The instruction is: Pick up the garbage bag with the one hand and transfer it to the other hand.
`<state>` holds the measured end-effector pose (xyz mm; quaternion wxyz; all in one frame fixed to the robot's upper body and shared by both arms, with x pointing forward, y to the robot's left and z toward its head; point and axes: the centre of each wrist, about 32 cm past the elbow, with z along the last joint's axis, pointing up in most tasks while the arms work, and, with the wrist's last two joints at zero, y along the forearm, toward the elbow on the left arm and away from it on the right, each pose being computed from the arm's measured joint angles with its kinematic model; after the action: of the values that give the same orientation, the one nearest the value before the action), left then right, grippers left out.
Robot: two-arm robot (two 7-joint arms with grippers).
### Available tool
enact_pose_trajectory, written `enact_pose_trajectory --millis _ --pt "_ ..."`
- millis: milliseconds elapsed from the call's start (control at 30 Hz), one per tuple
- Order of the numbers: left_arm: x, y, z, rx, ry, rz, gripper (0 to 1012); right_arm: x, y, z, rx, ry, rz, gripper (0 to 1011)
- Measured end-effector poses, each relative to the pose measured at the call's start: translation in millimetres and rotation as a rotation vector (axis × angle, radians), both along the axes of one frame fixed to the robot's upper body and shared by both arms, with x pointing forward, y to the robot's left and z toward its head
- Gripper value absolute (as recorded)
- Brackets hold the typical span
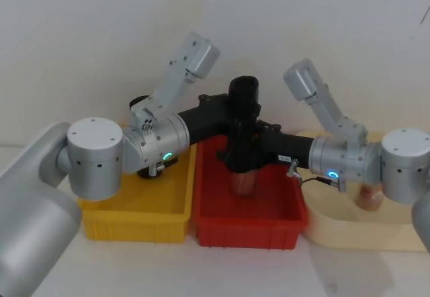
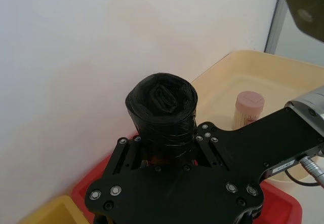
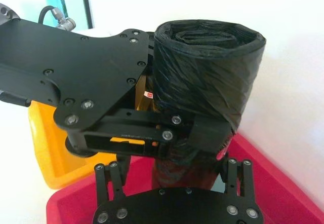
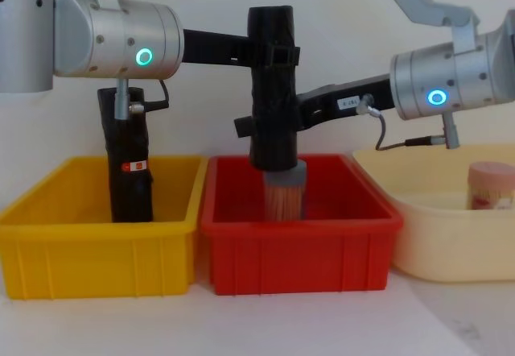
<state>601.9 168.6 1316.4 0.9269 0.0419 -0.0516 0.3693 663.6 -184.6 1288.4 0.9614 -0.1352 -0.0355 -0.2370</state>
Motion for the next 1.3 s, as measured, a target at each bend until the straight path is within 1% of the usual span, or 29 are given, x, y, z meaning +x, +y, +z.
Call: enact_pose_trajectory --millis 133,167,233,267,333,400,433,467,533,567,733,800,833,867,900,933,1000,1067,1100,1167,1200,1233,1267,1300 --pt "0.0 0.1 0.0 0.000 0.000 0.000 381 2.6 3.3 0.0 0.003 0.002 0.006 950" --pt "0.0 0.1 0.0 0.000 0.000 0.000 381 3.4 4.2 -0.2 0.004 0.004 0.007 912" --pt "0.0 0.0 0.0 0.000 0.000 0.000 381 4.2 5.3 -0.6 0.005 0.005 0.009 886" --pt "0.0 0.0 0.0 0.000 0.000 0.000 381 4.8 6.1 -0.6 0.006 0.006 0.010 831" --pt "0.0 0.0 0.0 0.000 0.000 0.000 381 5.4 7.0 -0.5 0.006 0.006 0.011 796" --pt "0.0 0.0 0.0 0.000 0.000 0.000 381 6.1 8.0 -0.4 0.007 0.006 0.013 724" --pt "0.0 0.0 0.0 0.000 0.000 0.000 381 6.5 8.7 -0.4 0.008 0.007 0.015 712" --pt "0.0 0.0 0.0 0.000 0.000 0.000 381 6.5 8.7 -0.4 0.008 0.007 0.015 666" --pt "0.0 0.0 0.0 0.000 0.000 0.000 381 7.1 9.4 -0.3 0.009 0.007 0.016 614" --pt "0.0 0.0 0.0 0.000 0.000 0.000 381 7.2 9.5 -0.3 0.009 0.008 0.016 597" --pt "0.0 0.0 0.0 0.000 0.000 0.000 382 7.8 10.2 -0.4 0.009 0.008 0.017 594" --pt "0.0 -0.2 0.0 0.000 0.000 0.000 422 7.8 10.3 -0.4 0.009 0.008 0.018 594" --pt "0.0 -0.2 0.0 0.000 0.000 0.000 461 7.8 10.3 -0.3 0.009 0.008 0.017 594" --pt "0.0 -0.2 0.0 0.000 0.000 0.000 471 7.6 10.2 0.0 0.009 0.007 0.016 592" --pt "0.0 -0.2 0.0 0.000 0.000 0.000 515 7.5 10.2 0.1 0.009 0.007 0.015 592" --pt "0.0 -0.2 0.0 0.000 0.000 0.000 533 6.9 10.1 0.2 0.008 0.006 0.010 590" --pt "0.0 -0.1 0.0 0.000 0.000 0.000 606 5.9 9.2 0.2 0.006 0.005 -0.003 590" --pt "0.0 -0.1 0.0 0.000 0.000 0.000 652 5.1 8.4 0.0 0.003 0.005 -0.013 590" --pt "0.0 -0.1 0.0 0.000 0.000 0.000 710 4.3 7.6 0.0 -0.002 0.004 -0.025 590" --pt "0.0 0.0 0.0 0.000 0.000 0.000 743 3.2 6.5 0.0 -0.007 0.002 -0.036 590" --pt "0.0 0.0 0.0 0.000 0.000 0.000 797 2.7 5.9 0.0 -0.011 0.001 -0.045 590" --pt "0.0 0.0 0.0 0.000 0.000 0.000 797 1.8 4.4 0.0 -0.016 0.000 -0.059 590" --pt "0.0 0.0 0.0 0.000 0.000 0.000 860 1.4 3.6 -0.1 -0.018 -0.001 -0.066 590" --pt "0.0 0.0 0.0 0.000 0.000 0.000 874 0.3 1.6 -0.3 -0.022 -0.002 -0.082 590"
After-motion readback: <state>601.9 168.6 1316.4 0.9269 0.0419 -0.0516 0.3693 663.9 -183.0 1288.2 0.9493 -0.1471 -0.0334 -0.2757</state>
